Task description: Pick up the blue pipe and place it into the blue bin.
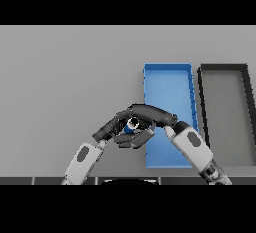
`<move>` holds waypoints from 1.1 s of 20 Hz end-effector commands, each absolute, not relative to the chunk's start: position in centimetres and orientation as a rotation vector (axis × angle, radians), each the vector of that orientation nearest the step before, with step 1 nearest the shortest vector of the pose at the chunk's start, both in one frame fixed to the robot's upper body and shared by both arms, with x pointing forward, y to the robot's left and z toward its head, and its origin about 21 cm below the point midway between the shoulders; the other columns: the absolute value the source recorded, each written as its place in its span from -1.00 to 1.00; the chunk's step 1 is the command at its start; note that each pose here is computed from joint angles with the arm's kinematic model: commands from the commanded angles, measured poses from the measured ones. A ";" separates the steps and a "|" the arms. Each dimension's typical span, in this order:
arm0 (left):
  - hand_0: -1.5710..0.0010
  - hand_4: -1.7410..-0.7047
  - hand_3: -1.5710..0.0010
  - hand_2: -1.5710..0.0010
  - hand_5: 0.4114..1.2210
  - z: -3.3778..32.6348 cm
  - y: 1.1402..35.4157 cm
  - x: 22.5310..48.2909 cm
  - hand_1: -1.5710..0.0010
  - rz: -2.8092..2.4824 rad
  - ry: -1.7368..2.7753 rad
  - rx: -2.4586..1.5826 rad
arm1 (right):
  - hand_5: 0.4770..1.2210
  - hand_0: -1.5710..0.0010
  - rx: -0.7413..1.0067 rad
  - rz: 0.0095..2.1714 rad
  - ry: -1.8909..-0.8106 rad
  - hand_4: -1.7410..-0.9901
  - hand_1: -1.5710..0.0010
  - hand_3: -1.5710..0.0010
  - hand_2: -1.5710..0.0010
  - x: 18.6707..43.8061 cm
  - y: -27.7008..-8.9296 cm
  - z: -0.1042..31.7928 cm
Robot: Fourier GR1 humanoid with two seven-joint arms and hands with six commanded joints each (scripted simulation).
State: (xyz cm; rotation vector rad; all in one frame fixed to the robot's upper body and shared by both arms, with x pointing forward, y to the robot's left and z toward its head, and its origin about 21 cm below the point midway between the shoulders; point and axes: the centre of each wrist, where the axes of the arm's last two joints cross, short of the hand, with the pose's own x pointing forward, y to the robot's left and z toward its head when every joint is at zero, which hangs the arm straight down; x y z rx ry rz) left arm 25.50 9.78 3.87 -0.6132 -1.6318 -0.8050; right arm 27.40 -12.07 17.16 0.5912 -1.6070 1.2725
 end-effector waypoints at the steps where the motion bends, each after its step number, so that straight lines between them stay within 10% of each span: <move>1: -1.00 -0.82 -0.54 -0.97 1.00 3.9 9.8 25.4 -1.00 -0.801 -1.642 -0.617 | -0.79 -0.23 0.606 1.271 -1.620 -0.35 -0.25 0.00 -0.26 27.6 -11.9 17.3; 8: -1.00 -0.96 -0.80 -0.96 1.00 4.1 9.1 25.4 -1.00 -0.790 -1.685 -0.642 | 0.52 -0.84 0.704 1.217 -1.708 -0.30 -0.84 -0.77 -0.84 26.9 -11.4 16.6; 16: -1.00 -0.99 -0.61 -0.99 1.00 4.3 9.5 25.6 -1.00 -0.792 -1.704 -0.614 | 0.92 -0.97 0.776 1.110 -1.674 -0.35 -0.97 -0.96 -0.97 26.4 -11.4 16.0; 22: 0.39 0.07 0.56 0.44 0.82 4.3 10.2 25.6 0.43 -0.914 -1.671 -0.590 | 0.98 -0.99 0.743 1.100 -1.679 -0.35 -0.99 -0.99 -0.99 26.4 -11.3 16.4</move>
